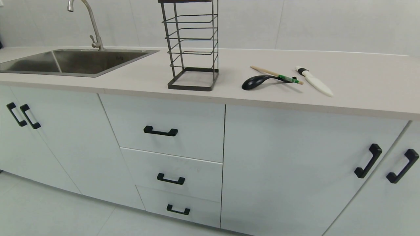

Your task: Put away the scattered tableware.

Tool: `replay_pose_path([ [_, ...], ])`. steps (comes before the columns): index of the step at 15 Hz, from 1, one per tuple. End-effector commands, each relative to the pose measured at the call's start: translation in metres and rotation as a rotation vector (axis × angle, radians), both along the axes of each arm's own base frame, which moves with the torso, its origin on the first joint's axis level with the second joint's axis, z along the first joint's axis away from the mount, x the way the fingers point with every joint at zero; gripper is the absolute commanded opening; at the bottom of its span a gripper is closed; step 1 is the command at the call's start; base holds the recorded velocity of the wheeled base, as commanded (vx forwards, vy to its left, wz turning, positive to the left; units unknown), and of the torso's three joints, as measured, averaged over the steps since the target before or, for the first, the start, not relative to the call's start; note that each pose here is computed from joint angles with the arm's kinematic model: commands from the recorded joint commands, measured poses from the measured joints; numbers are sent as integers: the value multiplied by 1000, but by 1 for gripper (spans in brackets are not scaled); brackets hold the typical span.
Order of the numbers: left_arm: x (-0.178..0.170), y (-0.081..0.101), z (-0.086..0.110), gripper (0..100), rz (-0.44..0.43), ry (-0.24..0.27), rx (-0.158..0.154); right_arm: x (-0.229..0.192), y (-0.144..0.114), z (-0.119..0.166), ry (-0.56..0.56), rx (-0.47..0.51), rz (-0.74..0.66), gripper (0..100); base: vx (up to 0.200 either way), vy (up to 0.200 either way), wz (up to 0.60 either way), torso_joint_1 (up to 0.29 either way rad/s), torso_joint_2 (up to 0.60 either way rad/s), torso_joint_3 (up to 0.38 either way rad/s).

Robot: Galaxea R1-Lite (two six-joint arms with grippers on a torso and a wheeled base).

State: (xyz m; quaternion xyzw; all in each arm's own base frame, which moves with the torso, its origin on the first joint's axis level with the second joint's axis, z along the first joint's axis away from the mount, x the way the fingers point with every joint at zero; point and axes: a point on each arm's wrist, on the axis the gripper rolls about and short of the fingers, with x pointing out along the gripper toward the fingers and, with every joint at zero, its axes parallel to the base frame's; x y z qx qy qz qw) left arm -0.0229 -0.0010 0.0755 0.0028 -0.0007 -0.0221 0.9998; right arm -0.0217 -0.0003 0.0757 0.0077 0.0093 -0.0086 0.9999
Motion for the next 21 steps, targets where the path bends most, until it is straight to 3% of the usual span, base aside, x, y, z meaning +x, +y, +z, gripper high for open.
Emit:
replay_pose_path([
  [1,0,0,0,100,-2,1,1,0,0,0,0,0,0,0,0,0,0,0,0,0],
  [7,0,0,0,100,-8,0,-1,0,0,0,0,0,0,0,0,0,0,0,0,0],
  [10,0,0,0,100,-3,0,-38,0,0,0,0,0,0,0,0,0,0,0,0,0],
  [11,0,0,1,100,-5,-3,-30,0,0,0,0,0,0,0,0,0,0,0,0,0],
  [12,0,0,5,100,-7,-37,-28,0,0,0,1,0,0,0,0,0,0,0,0,0],
  [13,-8,0,33,100,-10,-201,-38,0,0,0,0,0,0,0,0,0,0,0,0,0],
  [14,-16,0,54,100,-7,-275,-37,0,0,0,0,-2,0,0,0,0,0,0,0,0],
  [16,-16,-1,57,100,-20,-239,-34,0,0,0,0,0,0,0,0,0,0,0,0,0],
  [18,-11,-1,60,100,-94,-196,-31,0,0,0,1,0,0,0,0,0,0,0,0,0],
  [19,-11,-1,60,100,-94,-196,-31,0,0,0,1,0,0,0,0,0,0,0,0,0],
  [20,-4,-4,68,100,-240,-143,-19,0,0,0,1,0,0,0,0,0,0,0,0,0],
  [21,3,-6,73,100,-308,-98,-9,0,0,0,1,0,0,0,0,0,0,0,0,0],
])
